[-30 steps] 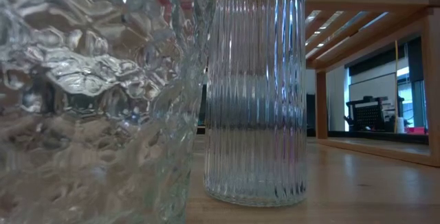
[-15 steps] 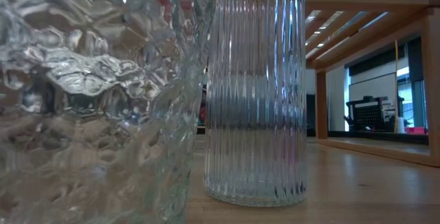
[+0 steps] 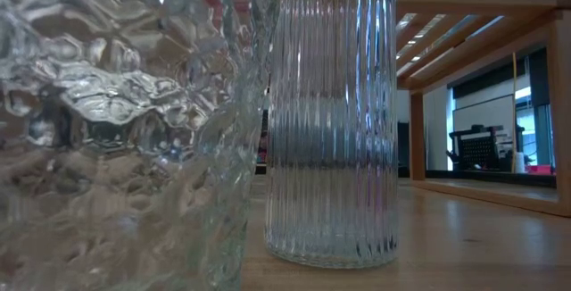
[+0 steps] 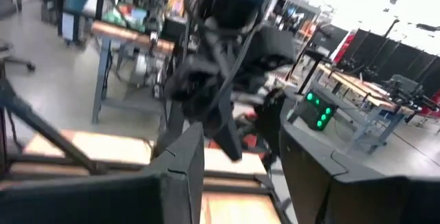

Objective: Sort vases onto shelf
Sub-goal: Put the violet vase on the shelf aligned with the other violet vase

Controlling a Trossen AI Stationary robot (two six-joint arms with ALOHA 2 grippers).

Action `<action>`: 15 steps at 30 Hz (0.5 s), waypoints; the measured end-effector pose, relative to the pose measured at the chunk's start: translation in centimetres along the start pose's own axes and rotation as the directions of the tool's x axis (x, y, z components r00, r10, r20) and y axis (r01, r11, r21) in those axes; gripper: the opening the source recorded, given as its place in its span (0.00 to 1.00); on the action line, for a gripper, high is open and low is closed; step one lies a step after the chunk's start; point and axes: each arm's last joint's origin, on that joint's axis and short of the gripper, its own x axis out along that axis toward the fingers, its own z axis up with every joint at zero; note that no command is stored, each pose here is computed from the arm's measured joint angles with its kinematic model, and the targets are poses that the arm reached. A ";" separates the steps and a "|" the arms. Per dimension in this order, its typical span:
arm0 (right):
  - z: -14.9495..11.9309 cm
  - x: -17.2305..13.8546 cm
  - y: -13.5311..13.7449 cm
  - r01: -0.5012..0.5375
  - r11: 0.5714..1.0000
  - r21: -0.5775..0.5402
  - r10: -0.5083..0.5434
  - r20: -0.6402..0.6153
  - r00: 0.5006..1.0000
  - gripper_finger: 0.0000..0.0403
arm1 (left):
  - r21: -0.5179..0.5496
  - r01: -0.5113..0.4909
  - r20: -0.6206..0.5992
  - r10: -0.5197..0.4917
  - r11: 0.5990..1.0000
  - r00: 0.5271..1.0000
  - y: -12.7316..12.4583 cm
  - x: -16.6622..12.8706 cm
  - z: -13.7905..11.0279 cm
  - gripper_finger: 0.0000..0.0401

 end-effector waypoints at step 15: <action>-1.6 -0.1 0.4 -0.049 0.995 -0.084 0.037 -0.145 0.989 0.34 | 0.000 0.000 0.000 0.000 1.000 1.000 0.0 0.0 0.0 0.96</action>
